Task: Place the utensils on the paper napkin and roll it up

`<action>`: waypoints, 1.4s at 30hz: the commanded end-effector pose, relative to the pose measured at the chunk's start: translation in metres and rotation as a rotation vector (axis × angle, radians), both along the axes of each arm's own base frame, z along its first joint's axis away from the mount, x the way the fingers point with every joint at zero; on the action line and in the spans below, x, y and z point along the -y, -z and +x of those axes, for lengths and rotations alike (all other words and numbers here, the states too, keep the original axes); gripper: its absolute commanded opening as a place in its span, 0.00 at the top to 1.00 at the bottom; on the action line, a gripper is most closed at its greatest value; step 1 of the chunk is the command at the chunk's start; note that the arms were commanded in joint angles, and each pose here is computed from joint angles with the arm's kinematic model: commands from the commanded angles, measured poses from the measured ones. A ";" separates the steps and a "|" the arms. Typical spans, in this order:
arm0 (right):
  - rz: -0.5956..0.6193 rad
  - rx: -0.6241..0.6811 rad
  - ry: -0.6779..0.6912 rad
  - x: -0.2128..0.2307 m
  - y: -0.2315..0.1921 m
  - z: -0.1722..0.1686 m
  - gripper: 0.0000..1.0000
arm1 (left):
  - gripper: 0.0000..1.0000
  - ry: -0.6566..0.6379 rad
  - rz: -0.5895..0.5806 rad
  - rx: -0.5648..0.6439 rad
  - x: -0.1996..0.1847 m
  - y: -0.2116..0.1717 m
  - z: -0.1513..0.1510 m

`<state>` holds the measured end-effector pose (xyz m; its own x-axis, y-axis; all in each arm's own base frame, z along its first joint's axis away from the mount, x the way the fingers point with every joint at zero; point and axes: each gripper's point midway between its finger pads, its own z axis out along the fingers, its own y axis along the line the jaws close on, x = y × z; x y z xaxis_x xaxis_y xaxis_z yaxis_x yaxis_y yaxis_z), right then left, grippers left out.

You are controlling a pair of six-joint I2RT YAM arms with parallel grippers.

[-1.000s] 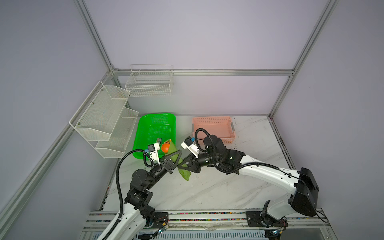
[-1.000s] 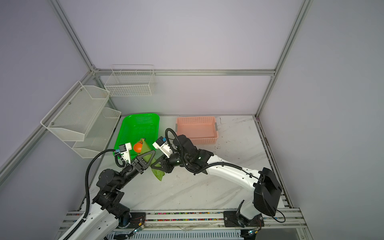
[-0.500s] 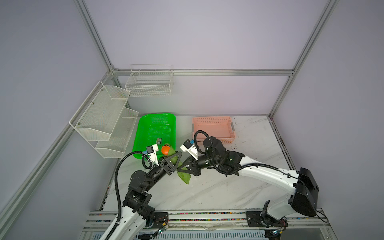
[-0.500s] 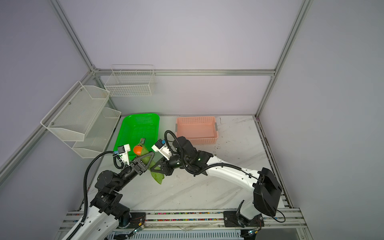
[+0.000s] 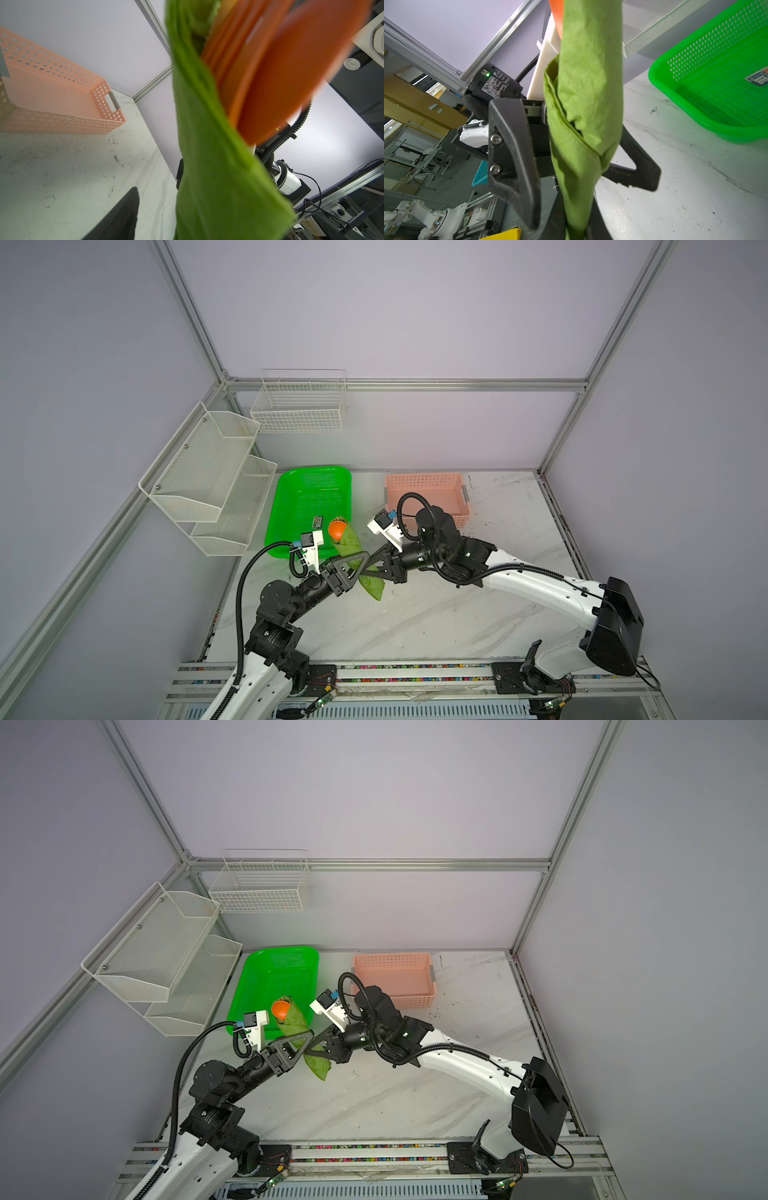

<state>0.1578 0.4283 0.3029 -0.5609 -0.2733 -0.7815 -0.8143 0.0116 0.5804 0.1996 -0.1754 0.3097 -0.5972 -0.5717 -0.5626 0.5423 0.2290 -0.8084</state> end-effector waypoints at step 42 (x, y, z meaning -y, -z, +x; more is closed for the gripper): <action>-0.001 -0.013 0.001 0.020 0.001 -0.011 0.50 | 0.96 0.022 0.004 0.115 -0.001 -0.035 -0.012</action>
